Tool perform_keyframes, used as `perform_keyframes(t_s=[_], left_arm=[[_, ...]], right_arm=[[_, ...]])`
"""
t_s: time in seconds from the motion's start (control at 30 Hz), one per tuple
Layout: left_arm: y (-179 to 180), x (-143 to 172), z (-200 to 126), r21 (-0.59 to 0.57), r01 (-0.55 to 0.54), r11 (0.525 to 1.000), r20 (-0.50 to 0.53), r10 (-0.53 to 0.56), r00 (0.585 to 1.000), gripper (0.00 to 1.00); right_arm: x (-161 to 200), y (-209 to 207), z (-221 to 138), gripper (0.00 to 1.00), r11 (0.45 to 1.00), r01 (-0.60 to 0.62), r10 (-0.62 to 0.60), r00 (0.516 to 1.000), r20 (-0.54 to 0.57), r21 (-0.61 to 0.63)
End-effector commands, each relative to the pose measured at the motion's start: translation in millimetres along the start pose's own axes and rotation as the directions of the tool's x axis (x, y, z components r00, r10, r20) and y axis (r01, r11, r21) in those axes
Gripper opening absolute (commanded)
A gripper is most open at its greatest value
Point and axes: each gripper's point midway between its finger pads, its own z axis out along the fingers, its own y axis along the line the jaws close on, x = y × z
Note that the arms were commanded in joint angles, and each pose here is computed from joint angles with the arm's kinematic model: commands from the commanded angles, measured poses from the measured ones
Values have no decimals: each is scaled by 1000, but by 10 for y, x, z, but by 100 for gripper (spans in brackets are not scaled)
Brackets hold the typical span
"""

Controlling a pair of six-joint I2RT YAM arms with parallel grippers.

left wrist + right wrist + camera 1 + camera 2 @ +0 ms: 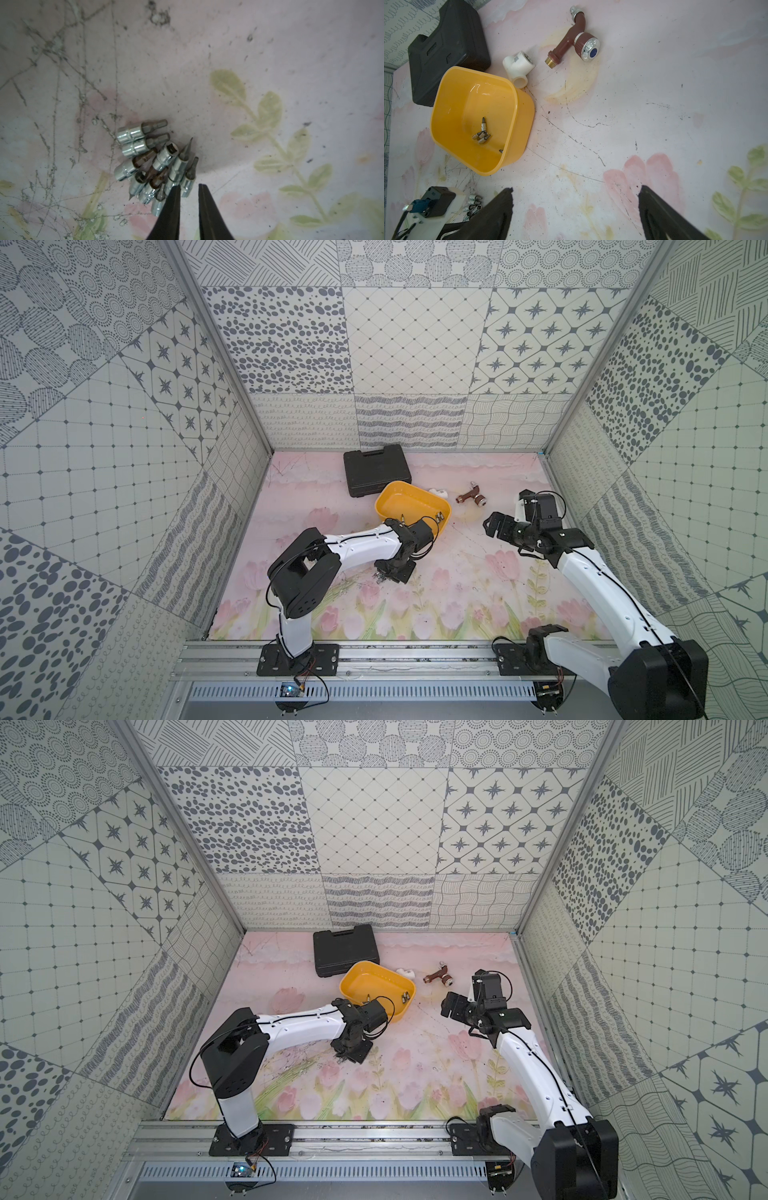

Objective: Put the bit on the desktop into the storage box
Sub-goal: Pick up the screwdriver bit from the center of the board.

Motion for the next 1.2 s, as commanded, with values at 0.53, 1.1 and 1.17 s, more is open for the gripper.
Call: perform_keyframes(t_s=[0.53, 1.1, 1.17], left_arm=[[19, 57, 79, -24, -23, 999, -37, 22, 999, 20], [-36, 84, 60, 8, -20, 1000, -38, 20, 999, 19], [-47, 81, 55, 13, -20, 1000, -36, 20, 999, 19]], right_arm=[[-171, 92, -50, 97, 1000, 7, -5, 999, 48, -30], [-165, 94, -38, 97, 999, 7, -5, 999, 45, -32], [-169, 96, -43, 96, 999, 6, -5, 999, 47, -32]])
